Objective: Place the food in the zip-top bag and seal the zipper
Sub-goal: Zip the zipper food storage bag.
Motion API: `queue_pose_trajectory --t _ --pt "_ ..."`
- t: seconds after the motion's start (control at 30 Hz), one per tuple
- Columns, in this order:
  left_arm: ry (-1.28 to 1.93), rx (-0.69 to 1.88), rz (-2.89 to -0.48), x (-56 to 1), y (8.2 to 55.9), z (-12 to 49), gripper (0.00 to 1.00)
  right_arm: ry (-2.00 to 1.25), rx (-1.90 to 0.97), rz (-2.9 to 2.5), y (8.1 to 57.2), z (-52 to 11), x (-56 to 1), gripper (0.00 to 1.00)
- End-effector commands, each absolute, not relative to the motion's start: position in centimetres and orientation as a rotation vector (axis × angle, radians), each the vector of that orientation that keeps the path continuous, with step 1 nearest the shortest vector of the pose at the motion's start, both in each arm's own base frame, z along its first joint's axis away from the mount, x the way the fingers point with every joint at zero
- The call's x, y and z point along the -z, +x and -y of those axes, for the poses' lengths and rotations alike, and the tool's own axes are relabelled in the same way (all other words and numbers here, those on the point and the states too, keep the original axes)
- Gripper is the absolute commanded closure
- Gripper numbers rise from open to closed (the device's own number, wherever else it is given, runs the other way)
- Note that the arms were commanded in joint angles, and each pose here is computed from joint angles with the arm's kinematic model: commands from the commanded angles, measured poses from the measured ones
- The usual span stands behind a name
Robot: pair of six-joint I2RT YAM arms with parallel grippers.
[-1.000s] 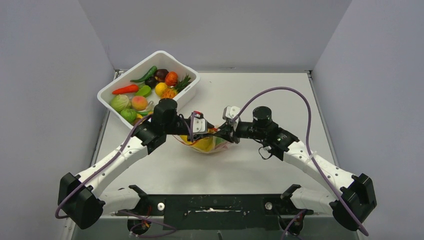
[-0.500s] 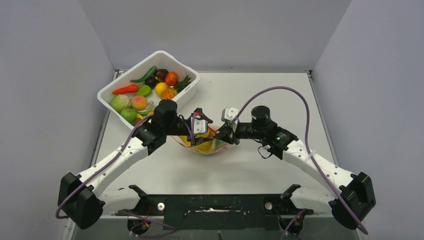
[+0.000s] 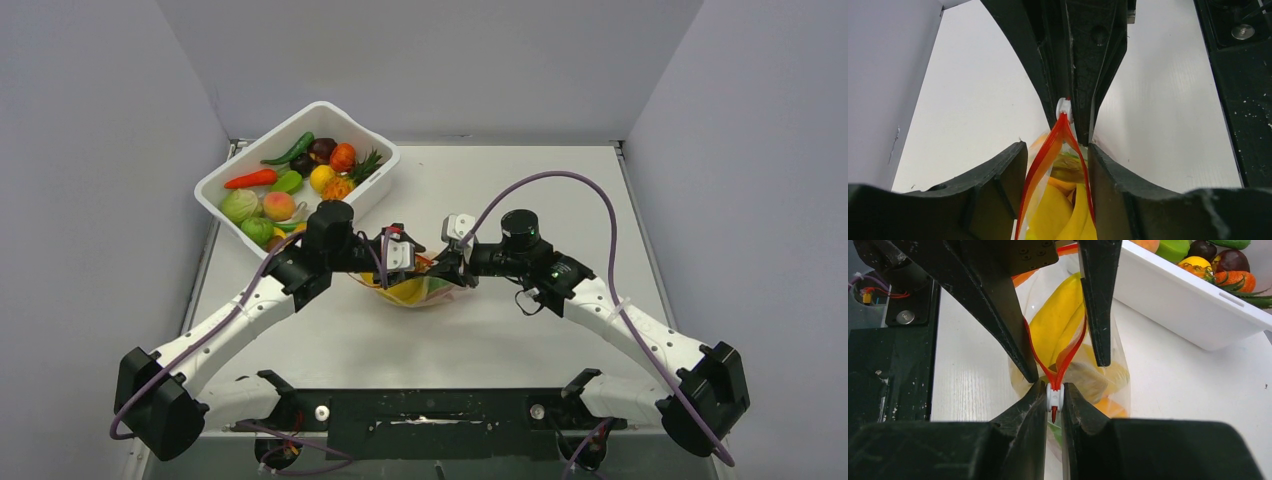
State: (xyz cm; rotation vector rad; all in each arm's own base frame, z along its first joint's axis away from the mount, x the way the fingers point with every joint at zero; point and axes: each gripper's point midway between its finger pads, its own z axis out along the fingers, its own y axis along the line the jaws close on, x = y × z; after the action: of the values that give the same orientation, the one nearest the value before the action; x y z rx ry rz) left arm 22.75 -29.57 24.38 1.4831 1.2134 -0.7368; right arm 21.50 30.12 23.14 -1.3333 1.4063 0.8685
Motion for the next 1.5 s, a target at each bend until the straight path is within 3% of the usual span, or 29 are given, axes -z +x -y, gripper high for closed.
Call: queue_pose_trajectory --t 0.0,0.1,0.2,0.37,0.53,0.87,1.03,1.1,1.17,1.23,1.47 --pt "1.487 0.66 -1.191 -25.6 23.3 28.9 0.61 -1.307 -0.842 -1.309 22.2 -30.6 -26.5 1.0" --pt "1.486 0.626 -1.209 -25.4 23.6 28.5 0.8 -1.275 -0.823 -1.32 22.7 -30.3 -26.5 0.99" --pt "1.479 0.623 -1.194 -26.0 23.4 28.4 1.0 -1.202 -0.802 -1.315 23.3 -29.9 -26.7 0.85" --pt "1.445 0.682 -1.167 -27.3 22.6 28.7 1.0 -1.068 -0.837 -1.285 23.2 -28.9 -26.7 0.61" --pt "1.374 0.722 -1.125 -29.0 22.0 28.9 1.0 -0.99 -0.875 -1.23 22.6 -28.5 -26.9 0.53" --pt "1.345 0.782 -1.118 -29.1 21.3 29.1 1.0 -1.005 -0.925 -1.172 22.6 -29.6 -27.4 0.63" --pt "1.328 0.794 -1.119 -29.2 21.2 29.0 1.0 -1.045 -0.958 -1.147 22.2 -30.2 -27.5 0.96" --pt "1.312 0.784 -1.123 -29.5 21.2 28.8 0.87 -1.054 -0.959 -1.145 21.9 -30.2 -27.3 1.0" --pt "1.301 0.778 -1.115 -30.0 21.1 28.7 0.66 -1.062 -0.958 -1.149 21.8 -30.1 -27.1 1.0" --pt "1.306 0.806 -1.096 -30.4 20.5 28.8 0.57 -1.066 -0.959 -1.151 21.7 -30.1 -27.2 1.0" --pt "1.297 0.915 -1.042 -32.0 19.7 29.9 0.56 -1.081 -0.984 -1.153 21.7 -30.6 -27.6 1.0"
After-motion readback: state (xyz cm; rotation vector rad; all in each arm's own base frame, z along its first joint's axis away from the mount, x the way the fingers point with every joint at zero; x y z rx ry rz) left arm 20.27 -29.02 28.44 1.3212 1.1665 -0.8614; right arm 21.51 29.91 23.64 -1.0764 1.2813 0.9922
